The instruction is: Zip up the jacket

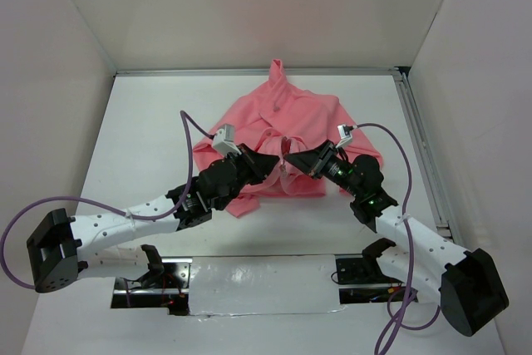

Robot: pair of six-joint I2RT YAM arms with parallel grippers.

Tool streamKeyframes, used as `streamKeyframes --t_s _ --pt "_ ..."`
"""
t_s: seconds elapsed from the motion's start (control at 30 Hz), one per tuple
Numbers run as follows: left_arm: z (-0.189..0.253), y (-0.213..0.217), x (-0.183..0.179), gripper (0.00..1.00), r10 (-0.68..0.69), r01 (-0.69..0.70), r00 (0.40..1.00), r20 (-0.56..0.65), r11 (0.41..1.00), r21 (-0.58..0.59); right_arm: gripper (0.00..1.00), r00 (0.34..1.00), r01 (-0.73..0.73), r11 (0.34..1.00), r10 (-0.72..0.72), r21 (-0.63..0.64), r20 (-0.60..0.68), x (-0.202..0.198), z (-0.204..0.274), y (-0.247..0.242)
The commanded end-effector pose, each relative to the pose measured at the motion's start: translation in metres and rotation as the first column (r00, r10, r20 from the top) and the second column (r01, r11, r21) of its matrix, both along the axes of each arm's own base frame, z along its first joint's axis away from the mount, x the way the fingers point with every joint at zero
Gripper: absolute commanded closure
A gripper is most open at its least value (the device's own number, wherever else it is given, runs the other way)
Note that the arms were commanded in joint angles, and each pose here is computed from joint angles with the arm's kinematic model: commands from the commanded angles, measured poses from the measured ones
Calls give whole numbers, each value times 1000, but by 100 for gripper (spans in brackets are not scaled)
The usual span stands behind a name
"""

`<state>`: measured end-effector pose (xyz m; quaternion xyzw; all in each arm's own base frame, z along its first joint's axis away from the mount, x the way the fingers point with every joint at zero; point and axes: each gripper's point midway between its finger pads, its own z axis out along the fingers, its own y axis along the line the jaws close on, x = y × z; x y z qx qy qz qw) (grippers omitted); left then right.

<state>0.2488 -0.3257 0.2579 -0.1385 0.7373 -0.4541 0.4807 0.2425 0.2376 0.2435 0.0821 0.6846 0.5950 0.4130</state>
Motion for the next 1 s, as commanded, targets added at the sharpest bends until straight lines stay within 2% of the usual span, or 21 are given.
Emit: streamKeyframes --t_s 0.0,0.7,0.97 --pt "26 1 3 100 27 -24 999 43 997 -79 100 992 -37 997 29 63 120 -5 44 5" --pt "31 0 -2 100 -1 7 997 73 996 -90 100 993 -17 999 12 42 116 7 50 8" --pt "32 7 1 100 35 -29 997 68 995 -91 100 996 -31 1000 32 -4 83 -4 32 5"
